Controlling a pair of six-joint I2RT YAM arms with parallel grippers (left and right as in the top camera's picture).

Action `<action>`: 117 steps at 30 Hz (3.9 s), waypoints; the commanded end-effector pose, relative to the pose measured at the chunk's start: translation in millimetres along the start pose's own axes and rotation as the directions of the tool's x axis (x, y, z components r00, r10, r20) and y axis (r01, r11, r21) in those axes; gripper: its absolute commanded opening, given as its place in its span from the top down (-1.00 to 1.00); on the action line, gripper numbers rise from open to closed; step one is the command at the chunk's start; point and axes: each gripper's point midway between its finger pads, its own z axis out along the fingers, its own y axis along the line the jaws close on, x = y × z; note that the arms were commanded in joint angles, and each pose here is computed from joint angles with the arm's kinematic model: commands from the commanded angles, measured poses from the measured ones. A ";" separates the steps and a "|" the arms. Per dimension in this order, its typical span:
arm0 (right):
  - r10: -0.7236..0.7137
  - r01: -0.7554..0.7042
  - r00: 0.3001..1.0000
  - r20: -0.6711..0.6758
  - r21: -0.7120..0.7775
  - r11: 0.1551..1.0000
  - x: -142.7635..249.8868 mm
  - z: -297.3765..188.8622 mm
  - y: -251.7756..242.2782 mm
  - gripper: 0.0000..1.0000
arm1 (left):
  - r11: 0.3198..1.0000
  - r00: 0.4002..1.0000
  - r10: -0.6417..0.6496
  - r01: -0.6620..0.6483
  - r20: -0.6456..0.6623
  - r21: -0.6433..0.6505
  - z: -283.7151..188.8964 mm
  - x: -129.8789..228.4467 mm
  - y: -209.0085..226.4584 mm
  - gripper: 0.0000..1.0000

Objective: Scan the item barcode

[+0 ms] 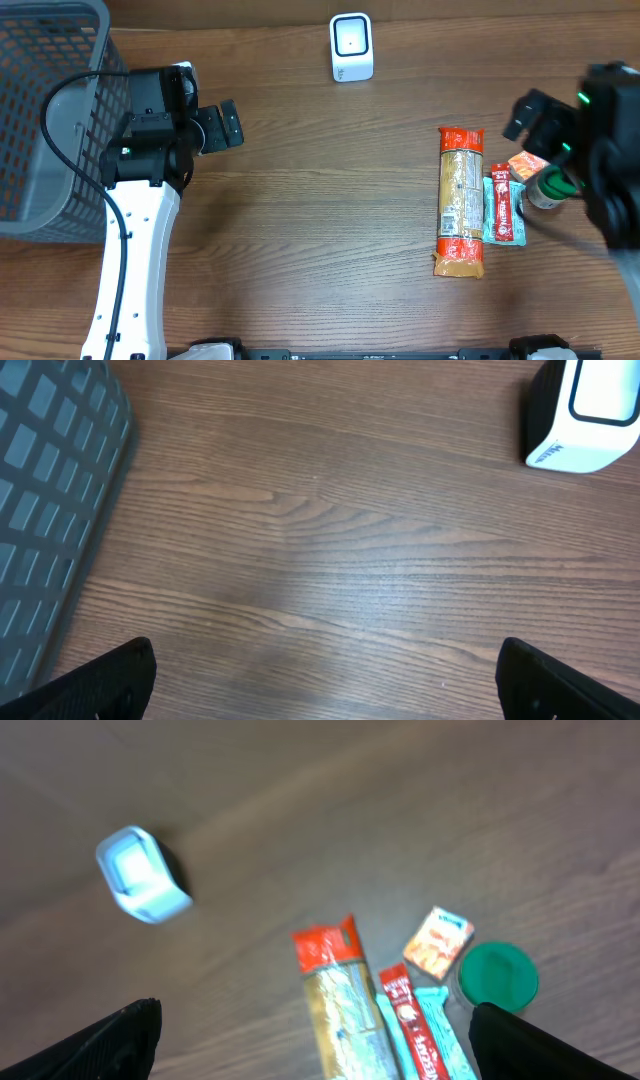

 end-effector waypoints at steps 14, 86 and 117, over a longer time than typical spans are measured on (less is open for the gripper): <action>0.107 -0.031 0.933 0.345 -0.218 0.975 0.0 -168.0 -33.4 -1.00 | 1.000 1.000 0.013 -0.013 0.002 -0.012 1.1 -1.6 1.6 -0.99; 0.118 0.413 0.436 0.892 -0.315 0.854 45.6 -103.7 -19.1 -1.00 | 1.000 1.000 0.013 -0.013 0.002 -0.012 1.1 -1.6 1.5 -0.99; -0.172 0.383 0.782 0.599 -0.246 0.890 155.7 53.7 -51.3 -1.00 | 1.000 1.000 0.013 -0.013 0.002 -0.012 1.1 -1.6 1.5 -1.00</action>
